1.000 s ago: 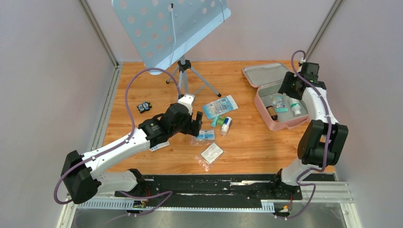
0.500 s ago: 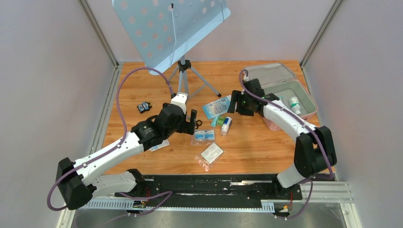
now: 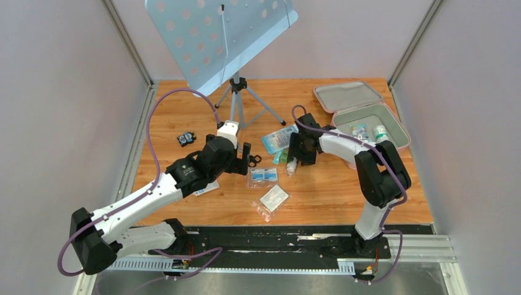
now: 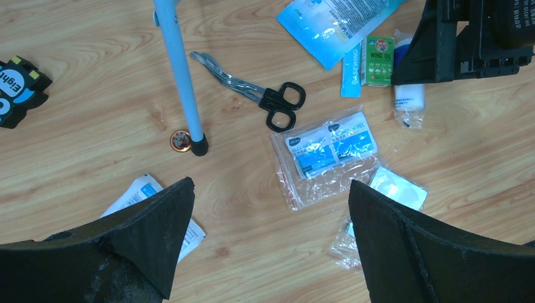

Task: Organize the medicine kit
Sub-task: Pick up the medical item at the center of the board.

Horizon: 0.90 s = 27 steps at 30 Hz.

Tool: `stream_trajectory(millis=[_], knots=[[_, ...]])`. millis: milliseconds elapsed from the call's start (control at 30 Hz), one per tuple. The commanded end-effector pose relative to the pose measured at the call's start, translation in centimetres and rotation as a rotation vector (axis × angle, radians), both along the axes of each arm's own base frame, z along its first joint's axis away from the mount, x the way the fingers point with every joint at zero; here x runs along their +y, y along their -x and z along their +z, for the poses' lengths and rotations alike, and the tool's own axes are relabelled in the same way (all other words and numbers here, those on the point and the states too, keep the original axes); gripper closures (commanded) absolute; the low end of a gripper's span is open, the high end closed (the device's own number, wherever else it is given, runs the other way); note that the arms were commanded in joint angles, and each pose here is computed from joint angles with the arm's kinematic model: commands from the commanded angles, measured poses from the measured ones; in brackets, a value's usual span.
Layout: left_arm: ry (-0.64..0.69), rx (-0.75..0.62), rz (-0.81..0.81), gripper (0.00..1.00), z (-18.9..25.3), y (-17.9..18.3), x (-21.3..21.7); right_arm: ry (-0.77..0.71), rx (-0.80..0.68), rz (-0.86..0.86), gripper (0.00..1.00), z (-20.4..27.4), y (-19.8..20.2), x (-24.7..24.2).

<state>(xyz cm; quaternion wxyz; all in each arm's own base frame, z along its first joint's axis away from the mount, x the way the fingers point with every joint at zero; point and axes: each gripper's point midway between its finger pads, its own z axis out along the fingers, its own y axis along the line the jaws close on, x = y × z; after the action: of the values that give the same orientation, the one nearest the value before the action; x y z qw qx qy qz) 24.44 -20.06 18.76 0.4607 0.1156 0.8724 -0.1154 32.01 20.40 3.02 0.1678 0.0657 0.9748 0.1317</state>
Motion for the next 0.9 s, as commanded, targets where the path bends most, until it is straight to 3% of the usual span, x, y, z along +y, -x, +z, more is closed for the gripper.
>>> stream_trajectory(millis=[0, 200, 333, 433, 600, 700, 867], knots=[[0.012, -0.036, 0.016, 0.0, 0.8, -0.4, 0.2, -0.008, -0.036, -0.033, 0.48, 0.2, -1.5, 0.5], [0.006, -0.04, 0.013, 0.0, 0.7, -0.5, 0.2, 0.004, -0.047, -0.025, 0.69, 0.4, -1.4, 0.3], [0.01, -0.042, 0.013, 0.0, 0.7, -0.5, 0.1, 0.027, -0.15, -0.033, 0.7, 4.2, -2.0, -0.8], [0.01, -0.047, 0.009, 0.0, 0.7, -0.6, 0.0, 0.082, -0.318, 0.004, 0.7, 9.6, -3.5, -2.6], [0.004, -0.055, 0.002, 0.0, 0.8, -0.9, -0.3, 0.273, -0.571, -0.006, 0.67, 17.5, -6.5, -9.7], [0.001, -0.059, -0.001, 0.0, 0.8, -1.0, -0.3, 0.309, -0.609, -0.149, 0.67, 19.9, -8.1, -15.9], [-0.004, -0.065, -0.003, 0.0, 0.8, -1.1, -0.4, 0.176, -0.556, -0.494, 0.68, 19.7, -9.0, -24.2]])
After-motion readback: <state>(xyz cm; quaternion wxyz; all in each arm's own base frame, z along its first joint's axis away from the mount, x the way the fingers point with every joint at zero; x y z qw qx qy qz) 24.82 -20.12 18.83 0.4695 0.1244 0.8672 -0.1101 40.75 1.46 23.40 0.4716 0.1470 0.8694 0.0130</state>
